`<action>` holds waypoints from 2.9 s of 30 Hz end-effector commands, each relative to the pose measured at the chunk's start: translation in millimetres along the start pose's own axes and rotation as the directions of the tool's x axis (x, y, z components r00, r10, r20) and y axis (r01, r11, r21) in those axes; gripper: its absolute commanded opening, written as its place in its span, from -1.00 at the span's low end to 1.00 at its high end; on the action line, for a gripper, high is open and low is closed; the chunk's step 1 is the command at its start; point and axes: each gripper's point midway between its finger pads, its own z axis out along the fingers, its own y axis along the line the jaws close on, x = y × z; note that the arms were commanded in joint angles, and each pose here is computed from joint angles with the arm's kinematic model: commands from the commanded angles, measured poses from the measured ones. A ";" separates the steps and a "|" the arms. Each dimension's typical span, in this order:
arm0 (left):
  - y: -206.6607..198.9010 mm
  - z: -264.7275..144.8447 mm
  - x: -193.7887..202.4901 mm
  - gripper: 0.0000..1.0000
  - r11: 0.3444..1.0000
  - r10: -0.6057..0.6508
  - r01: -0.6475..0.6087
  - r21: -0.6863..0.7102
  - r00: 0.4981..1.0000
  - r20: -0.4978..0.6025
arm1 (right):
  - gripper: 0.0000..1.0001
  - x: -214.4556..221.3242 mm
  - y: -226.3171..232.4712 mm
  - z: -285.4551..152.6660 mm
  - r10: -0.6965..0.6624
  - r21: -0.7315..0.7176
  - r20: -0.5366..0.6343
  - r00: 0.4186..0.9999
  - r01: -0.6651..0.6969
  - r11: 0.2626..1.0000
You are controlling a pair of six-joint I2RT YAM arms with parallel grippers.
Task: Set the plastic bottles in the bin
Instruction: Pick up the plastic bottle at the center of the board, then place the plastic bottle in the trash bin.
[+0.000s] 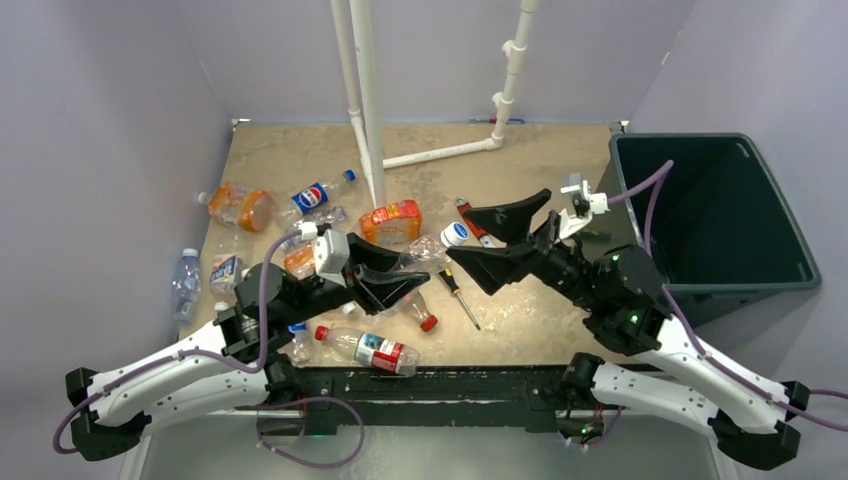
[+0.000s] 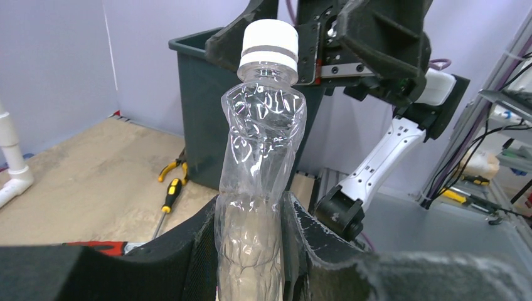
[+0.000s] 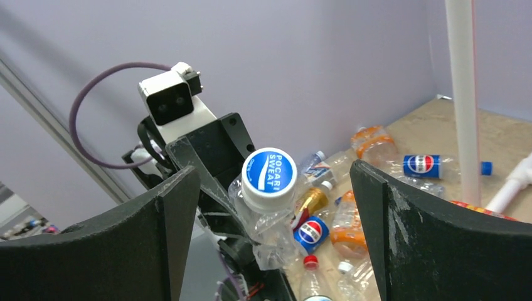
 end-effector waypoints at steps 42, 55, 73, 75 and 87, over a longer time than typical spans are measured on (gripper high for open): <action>68.7 -55.3 -20.3 0.99 0.887 -0.115 0.197 -0.417 0.970 0.214 | -1.00 -235.0 -80.6 -75.7 -0.554 0.858 0.137 0.821 0.180 0.480; 94.7 -55.1 17.6 0.97 0.767 -0.231 0.267 -0.583 0.963 0.138 | -1.00 -271.7 -89.4 -144.7 -0.648 0.989 -0.011 0.761 0.104 0.106; 124.2 -99.8 24.0 0.99 0.546 -0.285 0.407 -0.733 0.912 0.295 | -1.00 -271.9 -94.8 -154.0 -0.636 0.984 -0.174 0.752 0.162 -0.078; 124.0 -99.2 25.5 0.99 0.543 -0.291 0.407 -0.734 0.912 0.290 | -1.00 -272.2 -100.5 -149.4 -0.637 0.975 -0.223 0.738 0.179 -0.133; 119.8 -85.4 48.0 0.99 0.556 -0.345 0.384 -0.737 0.914 0.215 | -1.00 -245.0 -185.2 -142.8 -0.570 0.945 -0.319 0.757 0.208 -0.252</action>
